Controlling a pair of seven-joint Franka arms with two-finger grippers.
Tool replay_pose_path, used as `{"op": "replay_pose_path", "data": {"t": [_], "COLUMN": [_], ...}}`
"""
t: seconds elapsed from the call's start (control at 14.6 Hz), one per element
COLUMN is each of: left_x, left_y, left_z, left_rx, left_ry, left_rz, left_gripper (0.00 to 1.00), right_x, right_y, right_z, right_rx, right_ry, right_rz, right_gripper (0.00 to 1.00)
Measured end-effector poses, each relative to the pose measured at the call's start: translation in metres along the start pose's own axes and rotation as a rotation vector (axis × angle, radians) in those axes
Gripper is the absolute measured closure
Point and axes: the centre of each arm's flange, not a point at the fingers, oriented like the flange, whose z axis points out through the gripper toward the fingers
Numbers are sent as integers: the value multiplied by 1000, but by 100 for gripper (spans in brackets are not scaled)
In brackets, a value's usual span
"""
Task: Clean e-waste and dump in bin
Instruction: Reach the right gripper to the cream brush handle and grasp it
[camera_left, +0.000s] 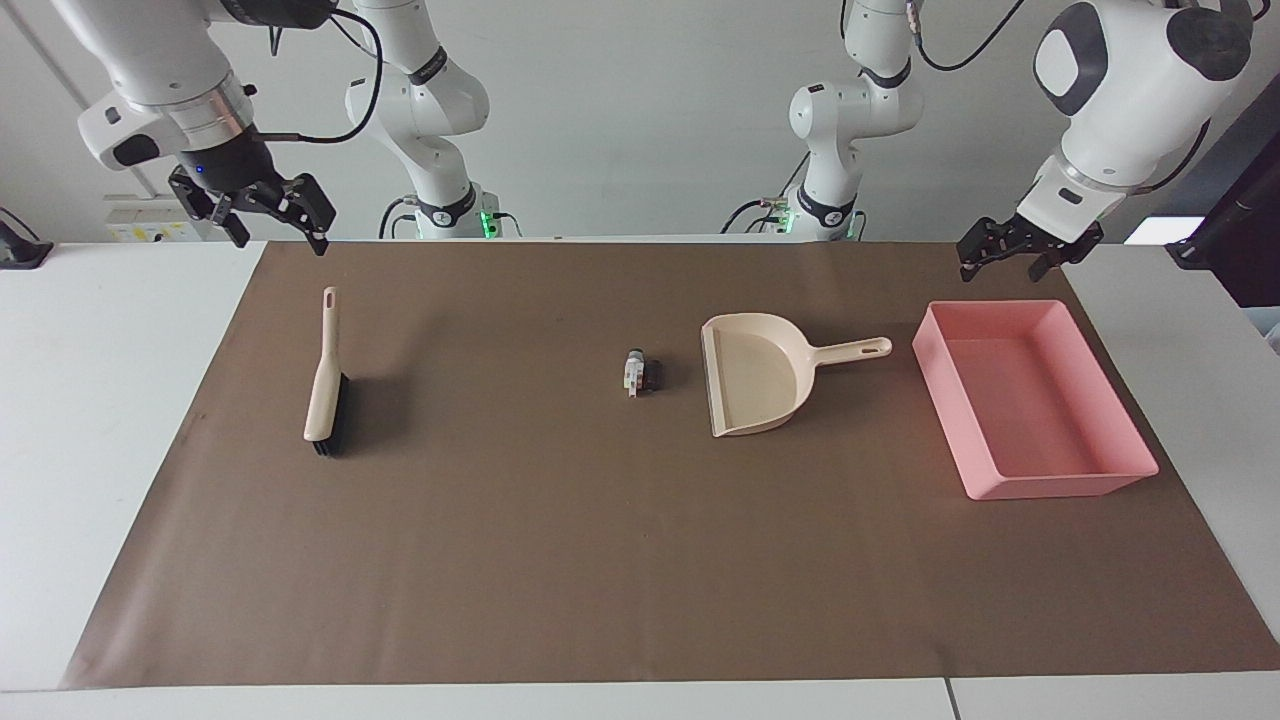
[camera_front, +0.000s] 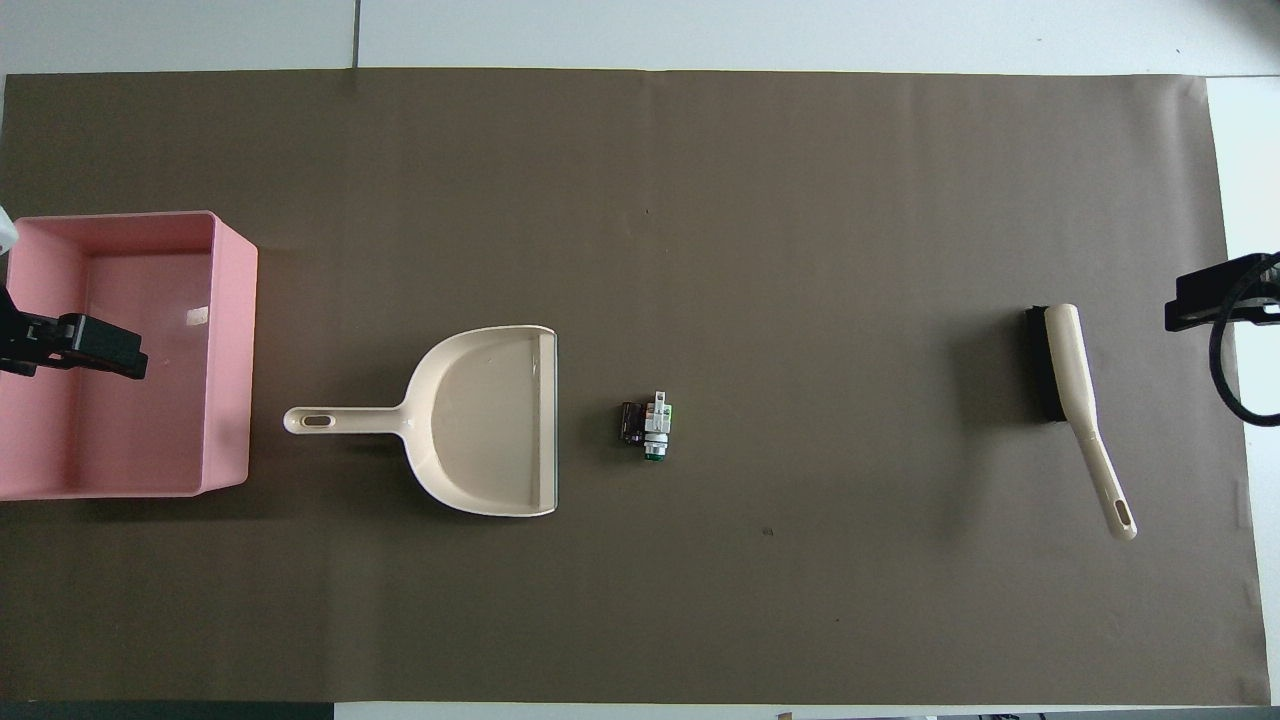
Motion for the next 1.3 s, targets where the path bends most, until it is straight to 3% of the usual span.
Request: {"op": "replay_pose_path", "data": {"t": [0.21, 0.62, 1.03, 1.3], "left_x": [7, 12, 38, 37], "left_y": [0, -1, 0, 0], "left_z": [-7, -20, -14, -13], "left_rx": [7, 10, 2, 1], "left_ry": [73, 107, 87, 78], "left_rz": [0, 1, 10, 10], "left_gripper": [3, 2, 2, 2], "right_x": [0, 0, 3, 9], "right_y": [0, 0, 1, 20], "right_z": [0, 1, 11, 59], "right_rx": [1, 1, 1, 5], "right_ry": [0, -1, 0, 2], "right_rz": [0, 0, 1, -45], "right_gripper": [0, 0, 0, 0]}}
